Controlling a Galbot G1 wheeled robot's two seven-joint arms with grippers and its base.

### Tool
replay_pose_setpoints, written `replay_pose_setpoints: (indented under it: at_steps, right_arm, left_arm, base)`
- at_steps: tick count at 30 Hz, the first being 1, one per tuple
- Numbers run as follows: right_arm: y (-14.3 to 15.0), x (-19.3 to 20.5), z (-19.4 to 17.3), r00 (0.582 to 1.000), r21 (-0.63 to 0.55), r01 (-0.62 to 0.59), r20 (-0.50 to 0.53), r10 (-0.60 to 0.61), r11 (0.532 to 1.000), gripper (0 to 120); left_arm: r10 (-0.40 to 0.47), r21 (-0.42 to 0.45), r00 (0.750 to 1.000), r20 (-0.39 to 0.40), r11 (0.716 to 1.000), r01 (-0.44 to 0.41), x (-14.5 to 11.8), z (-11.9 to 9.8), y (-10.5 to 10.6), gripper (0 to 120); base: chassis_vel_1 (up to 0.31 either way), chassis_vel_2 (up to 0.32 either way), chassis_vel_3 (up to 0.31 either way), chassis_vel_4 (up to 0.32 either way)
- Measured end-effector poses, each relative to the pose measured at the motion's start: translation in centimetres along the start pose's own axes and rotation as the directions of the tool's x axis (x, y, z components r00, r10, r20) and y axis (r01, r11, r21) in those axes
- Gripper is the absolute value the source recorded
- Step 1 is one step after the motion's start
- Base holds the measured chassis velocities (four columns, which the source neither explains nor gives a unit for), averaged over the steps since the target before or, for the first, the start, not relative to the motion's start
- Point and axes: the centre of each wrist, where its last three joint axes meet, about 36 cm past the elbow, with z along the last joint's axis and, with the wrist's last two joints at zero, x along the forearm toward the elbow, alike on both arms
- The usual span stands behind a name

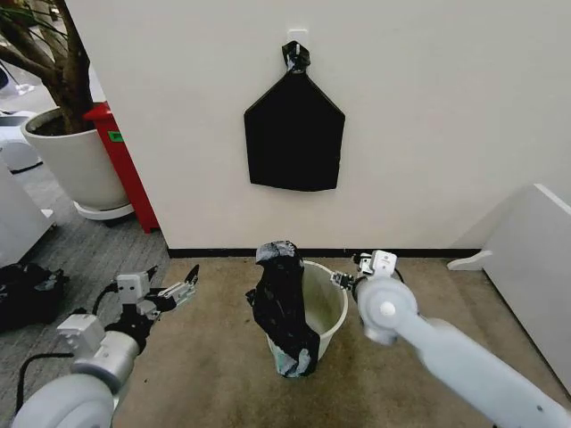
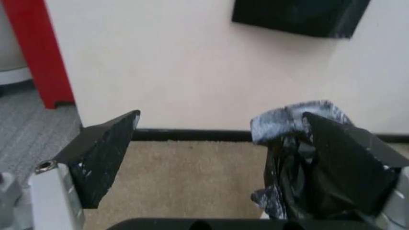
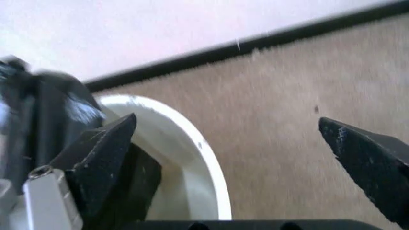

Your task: Place the garbage bag over the trash bin.

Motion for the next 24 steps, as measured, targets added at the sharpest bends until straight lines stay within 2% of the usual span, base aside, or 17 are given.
replay_pose_setpoints:
  at_steps: [4,5,11,13,14,19,24]
  right_arm:
    - [-2.4,1.0,1.3,0.989,0.039,0.051,0.134,-0.056,0.998,100]
    - [-2.4,1.0,1.3,0.989,0.039,0.051,0.134,-0.056,0.998,100]
    - [-6.7,2.6,2.8,0.912,0.133,0.117,0.378,-0.16,0.984,100]
    - [-7.1,2.7,2.9,0.903,0.144,0.118,0.396,-0.167,0.983,100]
    - [-8.1,3.0,3.5,0.88,0.167,0.123,0.438,-0.186,0.978,100]
    - [-10.7,3.7,5.3,0.826,0.197,0.109,0.528,-0.199,0.974,100]
    - [-11.6,4.1,6.3,0.804,0.201,0.085,0.564,-0.187,0.976,100]
  left_arm:
    - [0.022,-0.035,0.999,-0.042,0.999,-0.024,-1.5,0.6,0.1,100]
    - [0.022,-0.035,0.999,-0.042,0.999,-0.024,-1.5,0.6,0.1,100]
    - [0.03,-0.089,0.995,-0.09,0.995,-0.038,-4.5,1.1,0.6,100]
    - [0.029,-0.092,0.995,-0.093,0.995,-0.037,-4.7,1.0,0.7,100]
    - [0.024,-0.1,0.995,-0.099,0.994,-0.034,-5.5,0.8,1.0,100]
    - [0.0,-0.117,0.996,-0.091,0.993,-0.011,-8.0,-0.3,1.9,100]
    - [0.006,-0.116,0.996,-0.092,0.993,-0.017,-9.6,-1.0,1.7,100]
  base:
    - [0.0,0.0,0.0,0.0]
    - [0.0,0.0,0.0,0.0]
    - [0.0,0.0,0.0,0.0]
    - [0.0,0.0,0.0,0.0]
    - [0.0,0.0,0.0,0.0]
    - [0.0,0.0,0.0,0.0]
    - [0.0,0.0,0.0,0.0]
